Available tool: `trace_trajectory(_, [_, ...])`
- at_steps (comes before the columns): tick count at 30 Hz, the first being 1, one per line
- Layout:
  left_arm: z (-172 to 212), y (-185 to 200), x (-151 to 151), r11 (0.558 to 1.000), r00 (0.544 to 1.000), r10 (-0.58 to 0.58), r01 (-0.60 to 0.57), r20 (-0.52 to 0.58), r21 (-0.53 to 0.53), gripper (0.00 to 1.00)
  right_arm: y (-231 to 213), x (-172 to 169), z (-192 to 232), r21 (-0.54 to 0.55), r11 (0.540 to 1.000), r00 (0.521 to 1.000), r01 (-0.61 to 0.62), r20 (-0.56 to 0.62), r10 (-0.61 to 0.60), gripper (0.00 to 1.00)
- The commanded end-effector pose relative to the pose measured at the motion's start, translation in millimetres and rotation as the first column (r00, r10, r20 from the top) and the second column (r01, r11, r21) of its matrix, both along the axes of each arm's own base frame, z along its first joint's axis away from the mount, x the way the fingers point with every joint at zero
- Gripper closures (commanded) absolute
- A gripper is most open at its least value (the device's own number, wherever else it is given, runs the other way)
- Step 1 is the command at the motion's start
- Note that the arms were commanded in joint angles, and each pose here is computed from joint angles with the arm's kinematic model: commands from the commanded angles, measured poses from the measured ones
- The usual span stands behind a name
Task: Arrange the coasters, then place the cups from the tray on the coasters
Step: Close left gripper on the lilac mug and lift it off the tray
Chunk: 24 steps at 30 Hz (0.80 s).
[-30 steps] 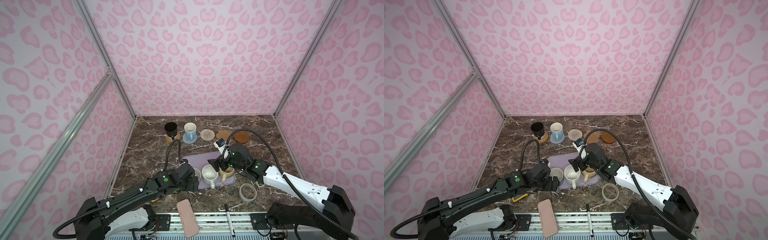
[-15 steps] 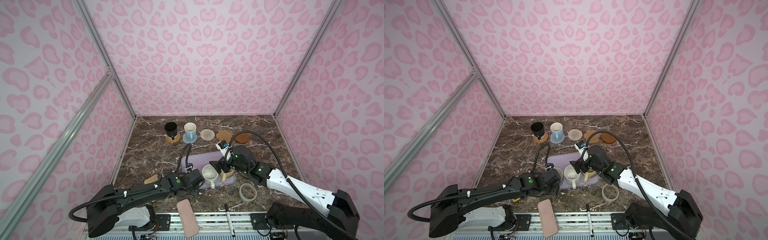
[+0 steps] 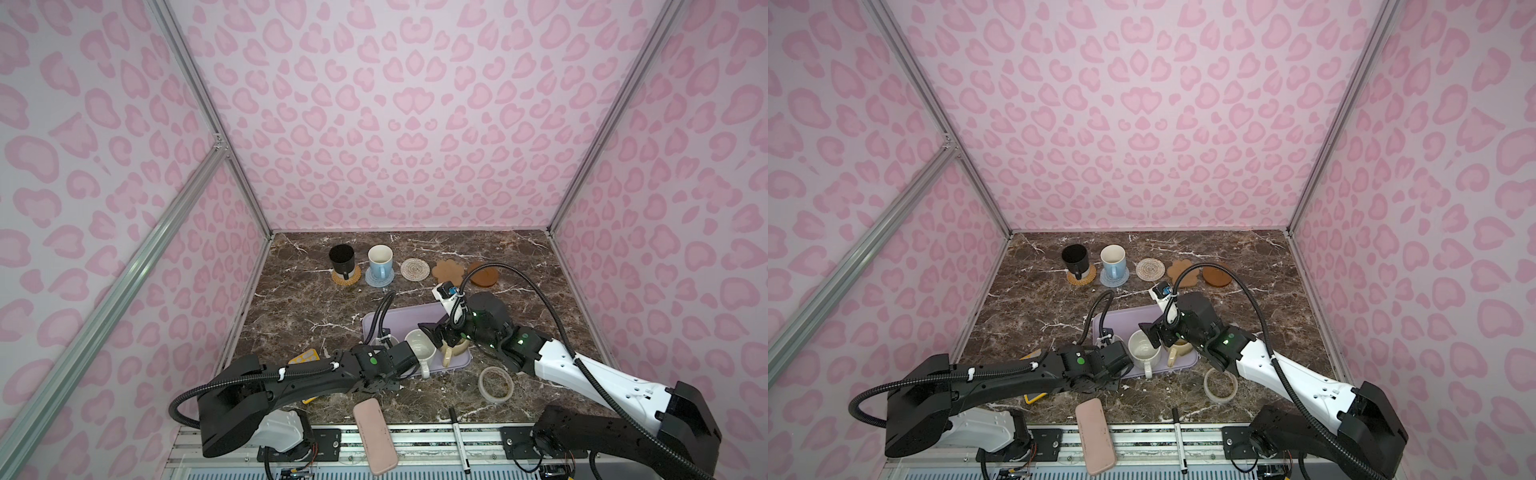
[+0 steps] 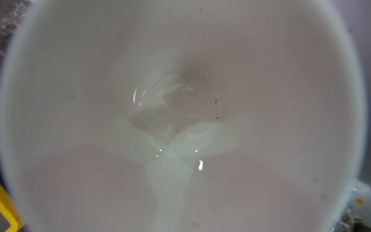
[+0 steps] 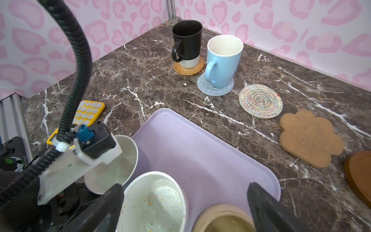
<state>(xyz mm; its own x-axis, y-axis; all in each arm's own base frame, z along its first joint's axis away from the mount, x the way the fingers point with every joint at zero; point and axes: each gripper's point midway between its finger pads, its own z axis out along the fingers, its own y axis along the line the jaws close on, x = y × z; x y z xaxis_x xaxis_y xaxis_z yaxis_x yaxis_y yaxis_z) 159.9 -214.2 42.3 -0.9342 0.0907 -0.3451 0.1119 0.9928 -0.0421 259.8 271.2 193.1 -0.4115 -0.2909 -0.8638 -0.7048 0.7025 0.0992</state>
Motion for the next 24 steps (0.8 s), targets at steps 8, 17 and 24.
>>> trace_trajectory(8, [-2.7,-1.0,5.1,1.000,0.999,0.028,-0.028,0.022,-0.004,0.91,0.2,3.1,2.8,0.016,1.000,1.000,0.009,0.020,-0.010,0.02])
trace_trajectory(17, [12.0,4.5,10.8,0.999,0.997,0.043,-0.044,0.066,0.010,0.98,-0.5,1.6,2.1,0.018,1.000,1.000,0.007,0.017,-0.007,0.03])
trace_trajectory(24, [34.9,11.6,16.4,0.999,0.993,0.036,-0.037,0.110,0.010,0.98,-0.4,2.0,5.9,0.027,1.000,1.000,0.009,0.026,-0.009,0.03])
